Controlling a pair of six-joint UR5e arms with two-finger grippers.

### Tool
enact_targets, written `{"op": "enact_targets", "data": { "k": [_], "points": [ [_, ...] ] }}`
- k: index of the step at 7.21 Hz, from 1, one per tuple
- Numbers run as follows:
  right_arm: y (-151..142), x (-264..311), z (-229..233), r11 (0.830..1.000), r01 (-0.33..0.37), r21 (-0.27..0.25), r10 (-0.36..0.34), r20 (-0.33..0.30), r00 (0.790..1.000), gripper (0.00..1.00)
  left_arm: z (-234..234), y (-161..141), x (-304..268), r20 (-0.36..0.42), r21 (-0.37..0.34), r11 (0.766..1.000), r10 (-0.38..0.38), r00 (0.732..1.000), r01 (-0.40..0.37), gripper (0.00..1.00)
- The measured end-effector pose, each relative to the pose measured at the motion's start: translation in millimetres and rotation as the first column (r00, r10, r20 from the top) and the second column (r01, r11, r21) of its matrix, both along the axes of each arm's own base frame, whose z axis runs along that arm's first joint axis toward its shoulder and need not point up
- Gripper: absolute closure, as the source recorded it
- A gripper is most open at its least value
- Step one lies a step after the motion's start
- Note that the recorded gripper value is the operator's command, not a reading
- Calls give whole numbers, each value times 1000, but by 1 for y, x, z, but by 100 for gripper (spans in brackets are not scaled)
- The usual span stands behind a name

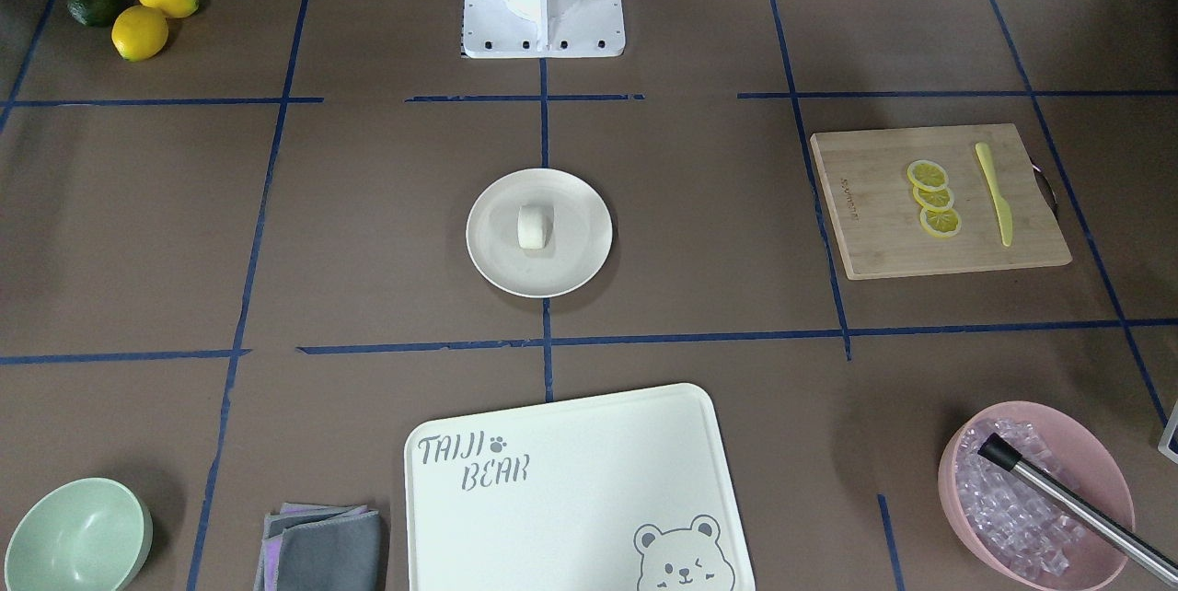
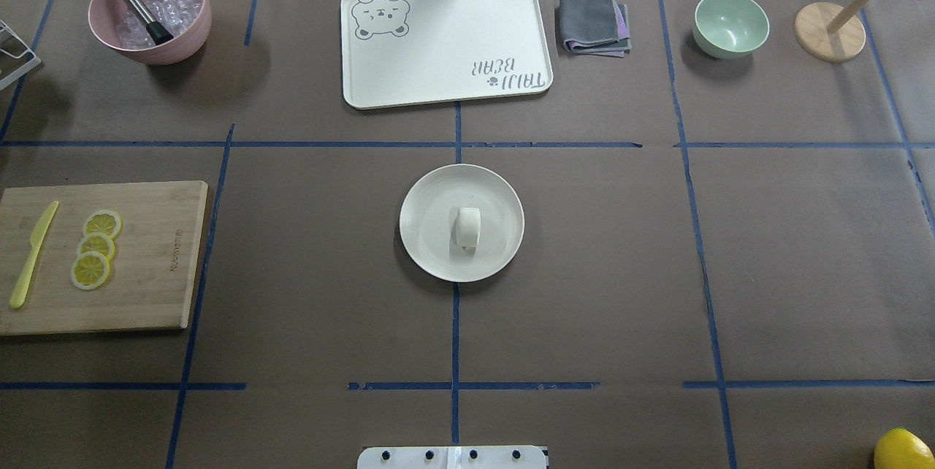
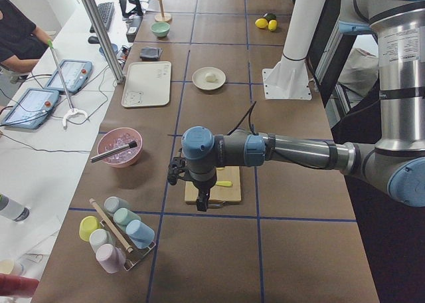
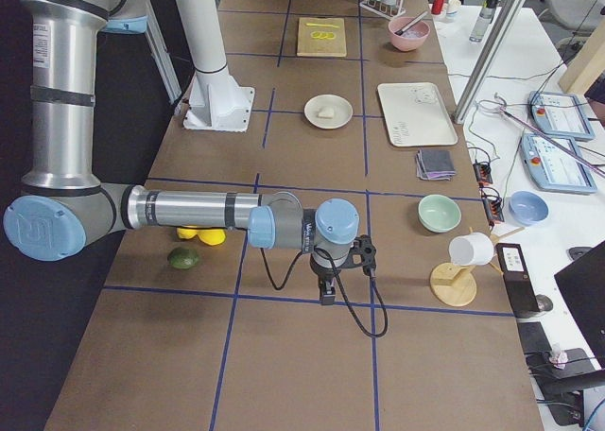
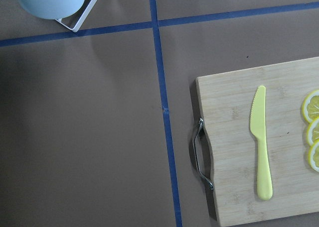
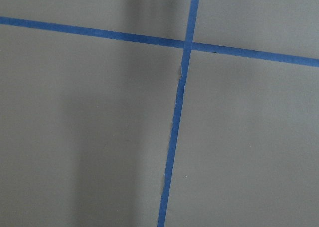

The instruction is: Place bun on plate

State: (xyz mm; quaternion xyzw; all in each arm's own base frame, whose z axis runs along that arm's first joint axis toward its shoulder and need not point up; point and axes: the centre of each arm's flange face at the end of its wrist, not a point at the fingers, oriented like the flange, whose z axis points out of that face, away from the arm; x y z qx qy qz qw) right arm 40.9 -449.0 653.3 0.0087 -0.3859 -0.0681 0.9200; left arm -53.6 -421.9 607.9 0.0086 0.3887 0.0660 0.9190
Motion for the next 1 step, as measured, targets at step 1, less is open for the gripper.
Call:
{"op": "enact_targets", "data": {
  "k": [1],
  "points": [
    [0,0,0,1000,0,1,0,0,1000,0,-1,-1,2,0,1,1000,5,1000,-5,0]
  ]
}}
